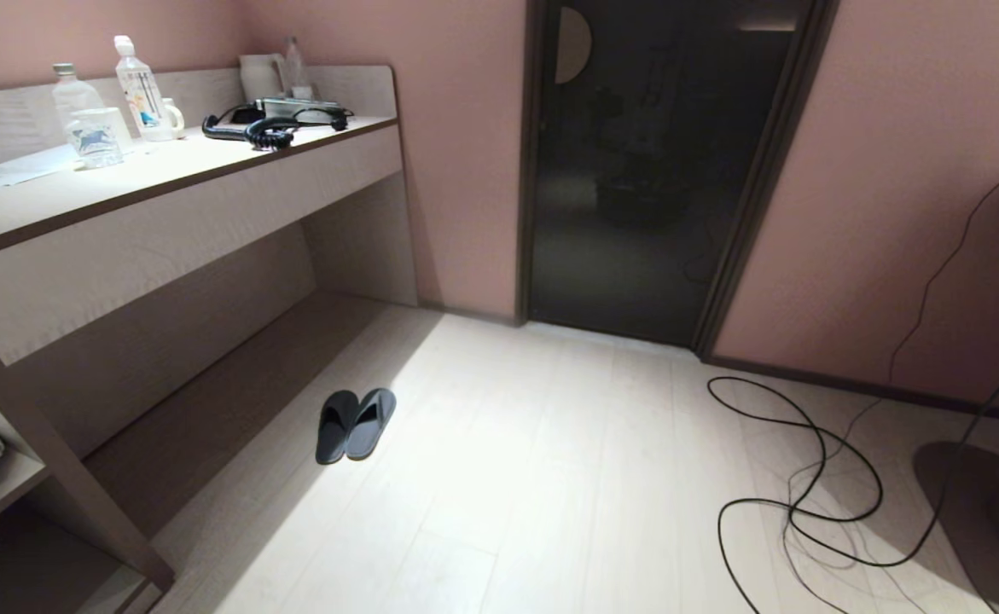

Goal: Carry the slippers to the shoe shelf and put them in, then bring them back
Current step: Pick up the slippers on the floor

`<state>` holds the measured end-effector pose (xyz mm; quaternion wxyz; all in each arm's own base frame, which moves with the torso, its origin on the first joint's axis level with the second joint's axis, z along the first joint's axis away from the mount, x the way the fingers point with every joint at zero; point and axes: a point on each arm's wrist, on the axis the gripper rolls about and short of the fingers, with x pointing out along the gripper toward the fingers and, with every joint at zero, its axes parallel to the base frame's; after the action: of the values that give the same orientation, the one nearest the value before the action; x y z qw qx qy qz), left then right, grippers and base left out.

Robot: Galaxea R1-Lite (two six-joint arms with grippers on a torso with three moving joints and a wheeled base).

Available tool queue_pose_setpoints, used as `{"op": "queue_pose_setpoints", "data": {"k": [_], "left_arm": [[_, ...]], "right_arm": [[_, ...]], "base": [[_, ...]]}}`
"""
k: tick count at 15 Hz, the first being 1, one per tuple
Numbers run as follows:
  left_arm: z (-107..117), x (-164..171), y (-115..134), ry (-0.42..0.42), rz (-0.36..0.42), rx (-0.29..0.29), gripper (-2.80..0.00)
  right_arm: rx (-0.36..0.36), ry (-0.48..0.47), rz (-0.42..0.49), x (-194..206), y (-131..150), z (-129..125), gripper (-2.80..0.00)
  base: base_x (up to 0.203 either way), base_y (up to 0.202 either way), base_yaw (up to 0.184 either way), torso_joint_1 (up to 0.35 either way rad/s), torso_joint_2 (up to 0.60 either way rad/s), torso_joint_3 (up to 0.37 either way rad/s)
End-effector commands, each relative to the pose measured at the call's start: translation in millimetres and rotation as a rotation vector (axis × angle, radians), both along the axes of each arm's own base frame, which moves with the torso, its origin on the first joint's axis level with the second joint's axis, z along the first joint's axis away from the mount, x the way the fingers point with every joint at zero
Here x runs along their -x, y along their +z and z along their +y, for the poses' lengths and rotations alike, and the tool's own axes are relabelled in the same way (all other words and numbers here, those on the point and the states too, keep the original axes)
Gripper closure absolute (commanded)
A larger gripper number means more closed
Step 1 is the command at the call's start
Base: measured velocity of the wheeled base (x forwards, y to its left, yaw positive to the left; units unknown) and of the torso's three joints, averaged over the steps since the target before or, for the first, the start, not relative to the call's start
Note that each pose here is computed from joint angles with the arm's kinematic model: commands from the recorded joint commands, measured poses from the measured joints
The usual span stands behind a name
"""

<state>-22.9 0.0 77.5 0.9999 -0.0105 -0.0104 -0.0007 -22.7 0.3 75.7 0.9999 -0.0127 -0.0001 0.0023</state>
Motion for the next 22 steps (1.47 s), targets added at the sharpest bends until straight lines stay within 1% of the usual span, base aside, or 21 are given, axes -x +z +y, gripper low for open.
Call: {"op": "queue_pose_setpoints", "data": {"k": [1,22], "left_arm": [[0.0,-0.7,-2.1,0.0,0.009,0.0,0.0],[0.0,-0.7,-2.1,0.0,0.009,0.0,0.0]], "right_arm": [[0.001,0.0,0.002,-0.1,0.0,0.0,0.0],[0.001,0.0,0.001,0.0,0.0,0.0,0.0]], "base": [[0.177,0.0,-0.001,0.001,0.0,0.001],[0.196,0.0,0.0,0.004,0.0,0.003]]}}
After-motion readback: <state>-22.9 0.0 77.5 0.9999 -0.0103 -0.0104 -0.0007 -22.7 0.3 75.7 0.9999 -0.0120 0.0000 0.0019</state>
